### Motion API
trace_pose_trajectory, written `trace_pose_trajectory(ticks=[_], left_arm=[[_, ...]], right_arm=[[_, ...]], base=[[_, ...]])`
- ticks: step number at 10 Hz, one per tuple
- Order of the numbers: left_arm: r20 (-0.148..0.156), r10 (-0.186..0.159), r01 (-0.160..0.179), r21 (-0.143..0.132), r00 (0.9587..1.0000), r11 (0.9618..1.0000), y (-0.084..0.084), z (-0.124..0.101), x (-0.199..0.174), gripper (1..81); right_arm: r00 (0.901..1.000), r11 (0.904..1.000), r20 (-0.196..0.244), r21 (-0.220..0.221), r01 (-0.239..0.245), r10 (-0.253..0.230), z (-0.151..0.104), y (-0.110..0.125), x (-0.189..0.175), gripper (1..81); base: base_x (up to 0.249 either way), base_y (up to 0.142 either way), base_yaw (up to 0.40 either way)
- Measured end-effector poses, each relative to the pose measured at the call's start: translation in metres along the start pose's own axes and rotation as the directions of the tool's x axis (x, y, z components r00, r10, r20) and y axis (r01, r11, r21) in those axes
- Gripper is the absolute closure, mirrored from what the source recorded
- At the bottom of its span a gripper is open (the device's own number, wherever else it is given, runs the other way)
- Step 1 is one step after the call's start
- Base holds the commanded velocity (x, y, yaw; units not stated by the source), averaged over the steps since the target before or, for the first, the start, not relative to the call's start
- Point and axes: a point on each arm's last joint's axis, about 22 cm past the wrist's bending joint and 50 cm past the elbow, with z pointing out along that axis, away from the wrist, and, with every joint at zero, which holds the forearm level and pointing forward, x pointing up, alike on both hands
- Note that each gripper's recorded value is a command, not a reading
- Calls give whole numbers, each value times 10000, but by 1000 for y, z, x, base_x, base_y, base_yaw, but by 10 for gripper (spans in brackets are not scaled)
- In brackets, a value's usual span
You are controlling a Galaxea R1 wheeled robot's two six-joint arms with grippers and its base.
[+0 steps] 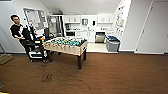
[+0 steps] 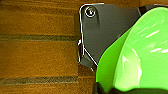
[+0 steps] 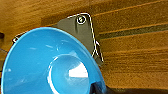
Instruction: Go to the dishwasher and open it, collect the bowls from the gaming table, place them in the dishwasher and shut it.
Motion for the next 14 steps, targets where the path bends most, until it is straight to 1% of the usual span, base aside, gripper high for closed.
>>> trace_pose_trajectory(ticks=[1, 2, 3, 4, 5, 6, 8, 10, 14], left_arm=[[116, -13, 13, -9, 9999, 10000, 1, -1, -9, 811], [238, -29, 29, 6, 9997, 10000, 0, -2, -16, 811], [250, -32, 33, -20, 9997, 10000, 2, -1, -16, 811], [81, -10, 11, -30, 10000, 10000, 2, 0, -5, 811], [36, -1, 1, -9, 10000, 10000, 1, 0, -2, 811], [77, -12, 12, -22, 10000, 10000, 2, 0, -4, 811], [93, -6, 6, 52, 10000, 10000, -3, -1, -5, 811], [97, -13, 12, 35, 10000, 10000, -2, -1, -5, 811], [96, -7, 7, 20, 10000, 10000, -1, 0, -5, 811]], right_arm=[[10000, 10000, 17, -7, -1, 1, -1, 1, -2, 811], [9999, 10000, 128, 11, -28, 28, -2, -1, -10, 811], [10000, 10000, 86, 11, -4, 4, -1, -1, -6, 811], [10000, 10000, -14, 10, 20, -20, 0, 0, 1, 811], [10000, 10000, -16, 63, 51, -51, 2, -4, 1, 811], [10000, 10000, -3, 61, 60, -60, 2, -3, 1, 811], [10000, 9999, -3, 133, 53, -53, 3, -8, 0, 811], [10000, 9999, 26, 82, 72, -73, 2, -5, -1, 811], [10000, 9999, 45, 83, 66, -66, 1, -5, -3, 811]], base=[[181, 0, 0], [202, 0, 0], [212, 0, 0], [224, 0, 0], [224, 0, 0], [224, -71, 0], [224, -76, 0], [224, -98, 0], [224, -98, 0]])
